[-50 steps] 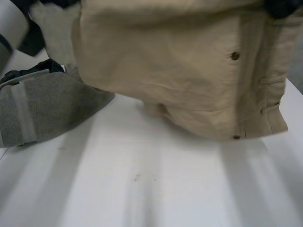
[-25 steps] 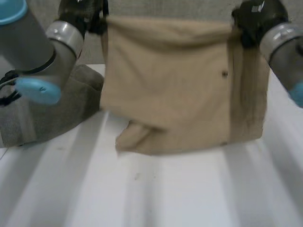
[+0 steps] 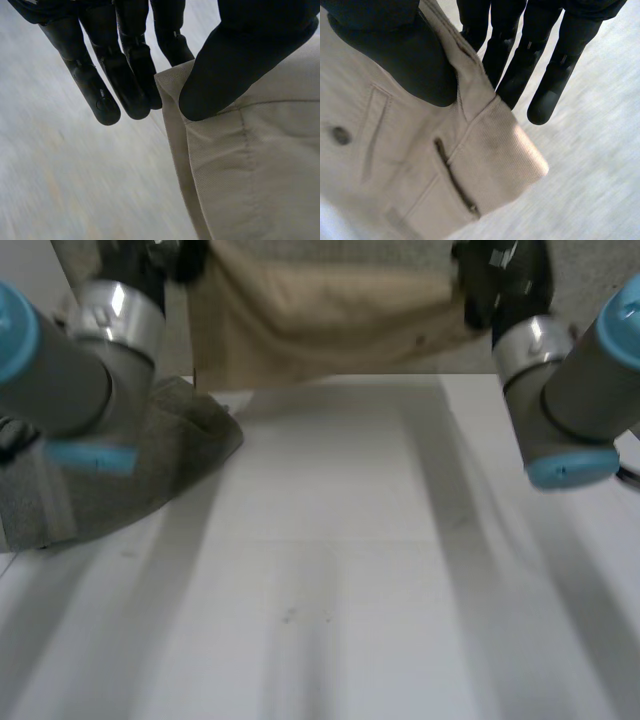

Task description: Fold the laundry.

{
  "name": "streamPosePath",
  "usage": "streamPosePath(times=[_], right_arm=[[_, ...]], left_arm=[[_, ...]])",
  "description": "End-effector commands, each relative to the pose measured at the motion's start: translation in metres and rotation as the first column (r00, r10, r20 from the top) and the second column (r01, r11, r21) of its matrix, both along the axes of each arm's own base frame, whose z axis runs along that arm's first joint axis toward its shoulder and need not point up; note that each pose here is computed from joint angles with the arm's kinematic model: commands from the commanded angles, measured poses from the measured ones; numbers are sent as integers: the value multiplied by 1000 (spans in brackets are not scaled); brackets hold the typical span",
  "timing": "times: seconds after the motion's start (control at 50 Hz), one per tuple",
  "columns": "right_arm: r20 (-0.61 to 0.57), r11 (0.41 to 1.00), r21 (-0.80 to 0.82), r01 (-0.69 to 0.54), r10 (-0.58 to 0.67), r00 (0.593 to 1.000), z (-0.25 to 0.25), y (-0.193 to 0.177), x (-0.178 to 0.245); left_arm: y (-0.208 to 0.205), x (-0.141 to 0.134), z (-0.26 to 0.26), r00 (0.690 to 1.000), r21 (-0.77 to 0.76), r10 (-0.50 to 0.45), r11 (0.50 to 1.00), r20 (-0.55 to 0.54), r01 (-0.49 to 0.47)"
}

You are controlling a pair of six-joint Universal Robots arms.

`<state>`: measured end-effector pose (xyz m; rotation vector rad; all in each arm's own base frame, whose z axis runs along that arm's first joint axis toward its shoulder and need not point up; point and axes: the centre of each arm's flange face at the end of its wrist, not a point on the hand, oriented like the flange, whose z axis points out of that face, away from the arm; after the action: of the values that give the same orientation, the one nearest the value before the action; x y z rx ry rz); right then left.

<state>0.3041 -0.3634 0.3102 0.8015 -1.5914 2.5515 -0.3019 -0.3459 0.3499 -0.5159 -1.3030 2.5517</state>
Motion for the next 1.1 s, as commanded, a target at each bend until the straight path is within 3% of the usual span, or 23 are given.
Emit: streamPosePath(times=[0.02,0.12,0.14,0.28,0.36,0.38,0.44,0.46,0.48,0.54,0.58,0.6,0.62,0.68,0.7,0.74,0.76,0.82,0.9,0.98,1.1], right_arm=[[-175,959,283,-2,53,983,-92,15,1],[-303,930,367,34,85,949,-136,29,-4],[-320,927,372,41,87,943,-139,32,-6],[-476,871,476,118,143,868,-147,74,-30],[-513,818,553,158,185,838,-122,115,-50],[-523,803,572,167,200,829,-117,124,-54],[-562,732,653,194,297,772,-105,167,-72],[-571,718,666,201,318,757,-103,176,-76],[-581,704,679,208,341,739,-101,185,-80],[-616,690,693,210,414,670,-100,205,-88],[-619,695,693,190,440,651,-104,207,-87],[-617,699,691,182,441,652,-104,207,-86],[-617,707,686,174,437,655,-105,205,-85],[-608,734,660,160,397,687,-112,186,-77],[-602,744,650,154,379,703,-114,177,-73],[-575,775,614,149,309,758,-118,149,-62],[-564,782,606,149,290,773,-119,142,-59],[-530,814,562,149,216,820,-120,117,-48],[-528,847,499,183,130,839,-128,81,-38],[-522,885,410,219,31,852,-137,43,-28],[-469,941,275,198,-48,882,-144,3,-10]], left_arm=[[29,9,-119,983,380,-37,924,177,-33],[62,20,-166,956,566,-93,820,278,-85],[75,25,-175,943,617,-116,779,310,-107],[129,50,-158,883,697,-189,691,429,-192],[168,67,-154,796,734,-287,625,533,-266],[187,74,-152,742,744,-346,599,574,-296],[220,81,-149,643,757,-456,572,615,-318],[240,83,-147,575,760,-522,565,630,-321],[250,84,-146,542,763,-552,562,634,-319],[270,79,-143,469,758,-605,588,643,-281],[270,76,-143,459,747,-602,610,653,-263],[267,73,-141,467,737,-588,627,660,-252],[254,64,-137,497,708,-546,670,674,-223],[226,44,-136,547,656,-480,733,686,-181],[196,27,-136,597,596,-404,787,693,-159],[178,20,-135,626,560,-356,814,694,-157],[151,12,-130,667,504,-276,846,692,-173],[102,-2,-132,717,409,-140,886,683,-217],[53,-25,-137,770,328,-30,915,637,-236],[6,-34,-150,796,286,32,924,605,-255],[-25,-51,-163,825,244,67,939,561,-242]])
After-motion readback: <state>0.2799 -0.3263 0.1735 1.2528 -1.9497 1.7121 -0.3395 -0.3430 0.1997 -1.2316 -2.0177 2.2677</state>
